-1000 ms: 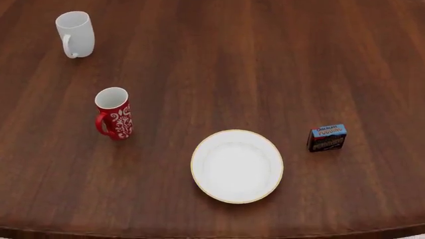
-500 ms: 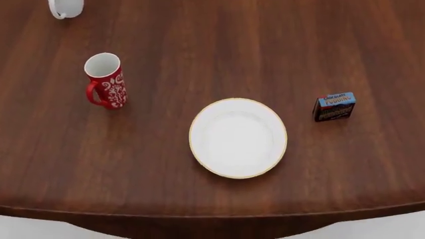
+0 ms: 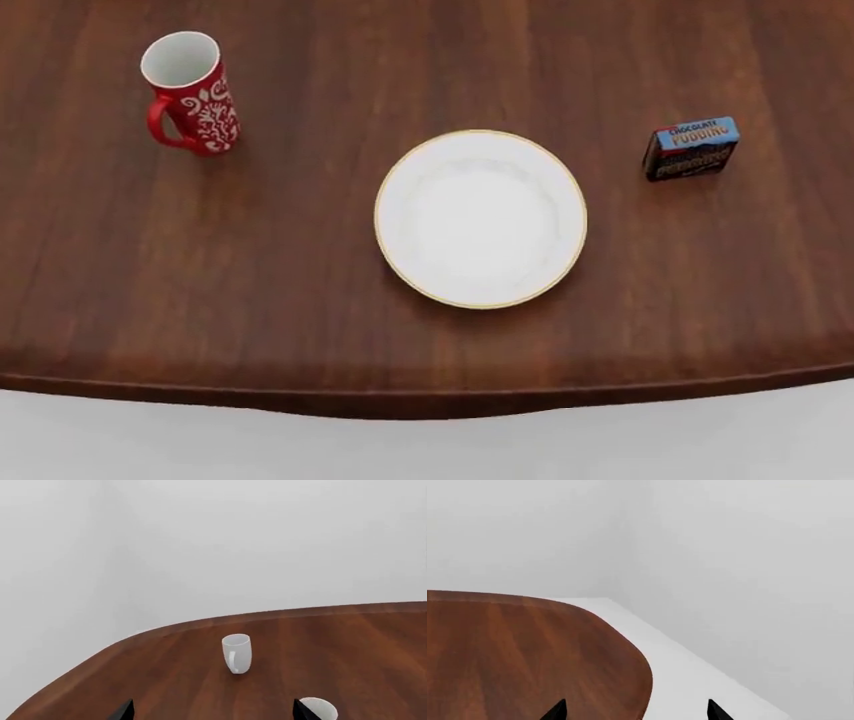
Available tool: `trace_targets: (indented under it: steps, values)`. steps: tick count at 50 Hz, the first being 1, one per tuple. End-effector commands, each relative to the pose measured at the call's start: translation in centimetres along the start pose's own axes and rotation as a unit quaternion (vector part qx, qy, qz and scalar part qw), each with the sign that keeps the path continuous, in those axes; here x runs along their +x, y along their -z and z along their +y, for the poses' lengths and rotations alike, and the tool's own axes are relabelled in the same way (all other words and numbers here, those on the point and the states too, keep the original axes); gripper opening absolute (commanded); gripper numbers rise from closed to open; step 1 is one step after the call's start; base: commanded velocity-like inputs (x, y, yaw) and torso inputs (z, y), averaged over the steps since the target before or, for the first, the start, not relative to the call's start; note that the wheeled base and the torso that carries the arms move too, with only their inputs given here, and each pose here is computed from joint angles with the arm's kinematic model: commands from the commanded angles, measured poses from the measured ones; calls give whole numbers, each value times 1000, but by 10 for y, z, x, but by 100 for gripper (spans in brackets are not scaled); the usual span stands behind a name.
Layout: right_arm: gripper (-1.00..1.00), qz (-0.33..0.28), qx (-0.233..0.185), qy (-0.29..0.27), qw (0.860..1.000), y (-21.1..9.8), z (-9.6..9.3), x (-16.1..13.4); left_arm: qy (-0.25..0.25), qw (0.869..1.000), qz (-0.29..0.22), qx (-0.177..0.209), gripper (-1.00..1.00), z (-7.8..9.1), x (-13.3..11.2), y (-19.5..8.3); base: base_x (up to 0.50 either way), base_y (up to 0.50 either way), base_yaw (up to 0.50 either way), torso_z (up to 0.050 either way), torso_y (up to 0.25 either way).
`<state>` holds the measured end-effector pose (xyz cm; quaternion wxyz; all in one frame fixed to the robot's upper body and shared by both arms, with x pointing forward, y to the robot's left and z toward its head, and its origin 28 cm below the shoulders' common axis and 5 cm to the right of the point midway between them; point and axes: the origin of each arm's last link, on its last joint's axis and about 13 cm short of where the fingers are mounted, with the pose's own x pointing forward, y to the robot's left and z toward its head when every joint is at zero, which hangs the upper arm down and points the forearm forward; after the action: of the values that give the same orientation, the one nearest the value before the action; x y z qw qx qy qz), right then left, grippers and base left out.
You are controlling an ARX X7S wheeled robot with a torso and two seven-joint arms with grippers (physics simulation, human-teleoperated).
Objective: Put the white mug on the plate.
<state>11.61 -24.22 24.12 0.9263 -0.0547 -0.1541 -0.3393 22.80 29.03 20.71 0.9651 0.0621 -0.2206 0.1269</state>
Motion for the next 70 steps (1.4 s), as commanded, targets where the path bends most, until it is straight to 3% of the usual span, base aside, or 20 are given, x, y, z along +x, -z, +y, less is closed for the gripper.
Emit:
trace_targets:
  steps: [1,17,37,39,59,70]
  values:
    - [100,1,2,0,1000,1,-1,0,2,1000,0,-6,100,-1,0,1,0,0,0,0,-152]
    - [100,1,-13,2,1000,0,-1,-2,-1,1000,0,-13,100,0,0,2,-1,16,0,0,-9]
    - [100,2,-13,0,1000,0,1,-4,-3,1000,3,-15,100,3,4,-5,0,439,0,0,0]
    - [100,1,-13,1,1000,-1,0,-4,-3,1000,3,-15,100,3,-1,5,0,445,0,0,0]
    - [100,3,-11,2,1000,1,-1,-3,2,1000,3,-14,100,-1,1,5,0,442,0,0,0]
    - [100,4,-10,4,1000,2,-2,-4,3,1000,4,-14,100,-1,1,6,0,25,0,0,0]
